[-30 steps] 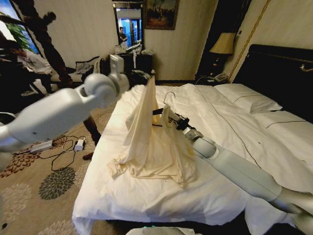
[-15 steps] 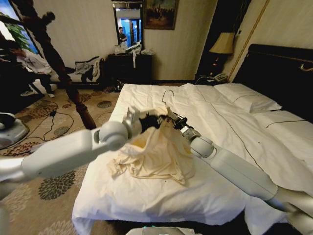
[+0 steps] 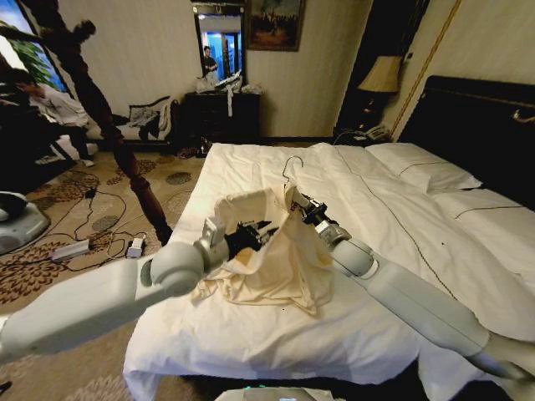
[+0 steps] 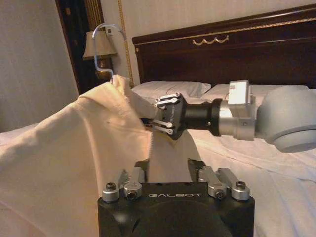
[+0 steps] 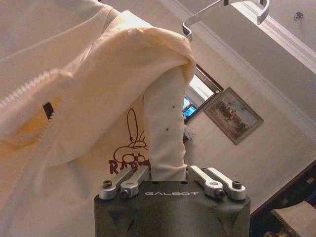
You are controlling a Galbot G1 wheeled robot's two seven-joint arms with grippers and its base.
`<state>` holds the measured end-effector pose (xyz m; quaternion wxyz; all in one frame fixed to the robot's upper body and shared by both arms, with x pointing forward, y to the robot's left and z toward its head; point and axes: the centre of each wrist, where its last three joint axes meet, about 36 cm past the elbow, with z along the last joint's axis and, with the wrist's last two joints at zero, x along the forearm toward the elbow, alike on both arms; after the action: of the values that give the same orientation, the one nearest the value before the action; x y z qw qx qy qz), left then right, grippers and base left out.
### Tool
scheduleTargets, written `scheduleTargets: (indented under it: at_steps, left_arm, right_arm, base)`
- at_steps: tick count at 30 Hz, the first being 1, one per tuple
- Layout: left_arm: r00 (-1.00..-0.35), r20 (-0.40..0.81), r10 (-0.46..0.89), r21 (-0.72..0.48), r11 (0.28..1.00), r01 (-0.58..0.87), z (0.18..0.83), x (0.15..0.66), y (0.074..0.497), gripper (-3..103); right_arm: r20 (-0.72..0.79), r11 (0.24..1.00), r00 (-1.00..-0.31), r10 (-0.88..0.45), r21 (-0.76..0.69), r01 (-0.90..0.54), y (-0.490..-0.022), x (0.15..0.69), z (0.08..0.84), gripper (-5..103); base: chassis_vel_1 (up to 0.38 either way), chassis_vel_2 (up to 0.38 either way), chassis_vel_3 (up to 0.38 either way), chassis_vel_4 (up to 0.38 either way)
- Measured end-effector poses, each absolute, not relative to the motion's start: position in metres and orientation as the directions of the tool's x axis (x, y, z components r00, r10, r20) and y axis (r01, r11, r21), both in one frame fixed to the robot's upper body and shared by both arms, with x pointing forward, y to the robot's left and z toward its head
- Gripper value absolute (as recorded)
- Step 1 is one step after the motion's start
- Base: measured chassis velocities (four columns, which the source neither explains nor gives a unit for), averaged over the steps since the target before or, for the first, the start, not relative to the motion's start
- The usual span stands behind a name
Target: Pick up the clothes from the bed and hang them on the clothes hanger.
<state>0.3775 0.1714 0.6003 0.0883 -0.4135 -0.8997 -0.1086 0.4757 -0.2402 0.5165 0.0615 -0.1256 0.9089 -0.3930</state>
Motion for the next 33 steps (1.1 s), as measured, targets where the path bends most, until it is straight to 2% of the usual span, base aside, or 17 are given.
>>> scheduleTargets:
  at_steps: [1, 2, 4, 8, 10, 13, 17, 28, 33]
  left_arm:
    - [-0.641, 0.245, 0.727, 0.119, 0.634, 0.764, 0.6, 0.375, 0.171, 47]
    - [-0.641, 0.229, 0.733, 0.111, 0.634, 0.765, 0.605, 0.371, 0.173, 58]
    - [-0.649, 0.212, 0.731, 0.116, 0.64, 0.759, 0.612, 0.369, 0.176, 58]
    - [-0.69, 0.18, 0.701, 0.115, 0.682, 0.723, 0.641, 0.379, 0.2, 81]
    - [-0.695, 0.177, 0.697, 0.118, 0.686, 0.718, 0.647, 0.385, 0.207, 81]
    - [-0.693, 0.188, 0.696, 0.128, 0.682, 0.72, 0.658, 0.409, 0.228, 97]
    - [-0.666, 0.225, 0.711, 0.121, 0.658, 0.743, 0.653, 0.429, 0.239, 100]
    - [-0.624, 0.3, 0.722, 0.172, 0.602, 0.78, 0.652, 0.454, 0.273, 100]
    - [-0.608, 0.335, 0.72, 0.158, 0.593, 0.789, 0.652, 0.469, 0.271, 100]
  right_arm:
    - [-0.016, 0.657, -0.961, -0.277, -0.732, -0.177, -0.241, 0.475, 0.516, 18]
    - [-0.03, 0.648, -0.96, -0.279, -0.744, -0.166, -0.245, 0.476, 0.514, 18]
    - [-0.038, 0.642, -0.959, -0.281, -0.751, -0.158, -0.247, 0.476, 0.513, 18]
    - [-0.08, 0.615, -0.951, -0.299, -0.778, -0.128, -0.257, 0.475, 0.51, 18]
    - [-0.094, 0.608, -0.945, -0.313, -0.784, -0.123, -0.259, 0.476, 0.509, 18]
    - [-0.146, 0.573, -0.919, -0.366, -0.814, -0.099, -0.265, 0.482, 0.504, 18]
    - [-0.168, 0.542, -0.899, -0.405, -0.836, -0.088, -0.268, 0.484, 0.503, 18]
    - [-0.176, 0.496, -0.852, -0.493, -0.862, -0.108, -0.248, 0.491, 0.498, 18]
    - [-0.183, 0.468, -0.839, -0.512, -0.879, -0.093, -0.248, 0.491, 0.499, 18]
  base:
    - [0.0, 0.0, 0.0, 0.0]
    - [0.0, 0.0, 0.0, 0.0]
    - [0.0, 0.0, 0.0, 0.0]
    - [0.0, 0.0, 0.0, 0.0]
    - [0.0, 0.0, 0.0, 0.0]
    - [0.0, 0.0, 0.0, 0.0]
    - [0.0, 0.0, 0.0, 0.0]
    - [0.0, 0.0, 0.0, 0.0]
    - [0.0, 0.0, 0.0, 0.0]
